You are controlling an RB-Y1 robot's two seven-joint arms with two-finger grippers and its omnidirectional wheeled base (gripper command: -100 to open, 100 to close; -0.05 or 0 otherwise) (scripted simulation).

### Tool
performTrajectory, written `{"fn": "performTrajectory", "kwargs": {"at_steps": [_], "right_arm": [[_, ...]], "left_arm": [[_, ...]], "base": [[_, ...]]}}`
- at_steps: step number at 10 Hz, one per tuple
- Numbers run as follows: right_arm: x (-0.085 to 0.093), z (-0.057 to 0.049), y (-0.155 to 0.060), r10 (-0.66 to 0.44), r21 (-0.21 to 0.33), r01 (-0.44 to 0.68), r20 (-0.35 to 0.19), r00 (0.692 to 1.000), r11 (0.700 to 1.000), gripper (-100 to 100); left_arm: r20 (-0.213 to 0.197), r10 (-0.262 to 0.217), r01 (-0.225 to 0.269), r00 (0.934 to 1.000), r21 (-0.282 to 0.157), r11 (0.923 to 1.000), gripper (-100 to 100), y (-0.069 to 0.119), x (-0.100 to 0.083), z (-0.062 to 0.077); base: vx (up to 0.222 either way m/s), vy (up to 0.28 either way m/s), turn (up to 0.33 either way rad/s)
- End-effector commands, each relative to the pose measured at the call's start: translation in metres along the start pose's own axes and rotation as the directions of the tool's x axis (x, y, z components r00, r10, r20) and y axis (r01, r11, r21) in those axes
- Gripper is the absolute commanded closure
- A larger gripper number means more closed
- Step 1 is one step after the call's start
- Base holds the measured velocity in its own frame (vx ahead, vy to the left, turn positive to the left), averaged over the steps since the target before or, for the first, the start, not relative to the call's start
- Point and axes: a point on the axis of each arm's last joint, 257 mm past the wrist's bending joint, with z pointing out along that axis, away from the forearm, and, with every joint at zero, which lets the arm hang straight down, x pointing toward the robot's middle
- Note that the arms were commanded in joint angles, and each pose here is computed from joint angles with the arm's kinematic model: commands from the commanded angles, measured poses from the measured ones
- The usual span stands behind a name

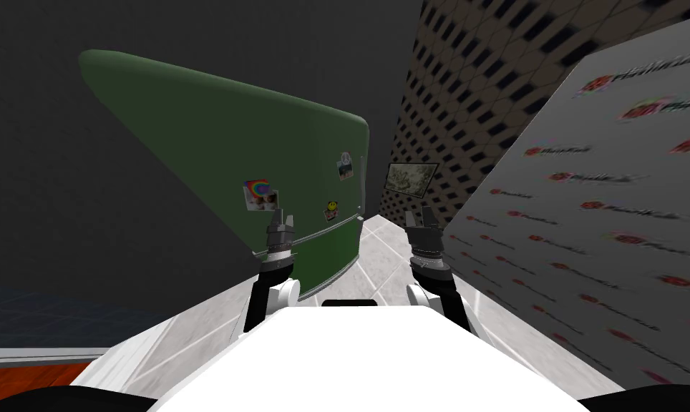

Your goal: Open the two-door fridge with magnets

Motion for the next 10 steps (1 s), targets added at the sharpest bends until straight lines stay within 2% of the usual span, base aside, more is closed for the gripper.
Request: {"fn": "performTrajectory", "kwargs": {"at_steps": [1,9,10], "right_arm": [[0.0000,0.0000,0.0000,0.000,0.000,0.000,0.000,1.000,1.000,0],[0.0000,0.0001,0.0002,0.000,0.000,0.000,0.000,1.000,1.000,0],[0.0000,0.0001,0.0002,0.000,0.000,0.000,0.000,1.000,1.000,0]], "left_arm": [[0.000,0.000,0.000,1.0000,0.000,1.0000,0,0.0000,0.0000,0.0000],[0.000,0.000,0.000,1.0000,0.000,1.0000,0,-0.0002,0.0000,0.0000],[-0.043,0.015,-0.015,0.9990,0.002,0.9999,-100,0.0022,0.0047,-0.0017]], "base": [[0.000,0.000,0.000],[0.000,0.000,0.000],[0.029,-0.025,0.020]]}}
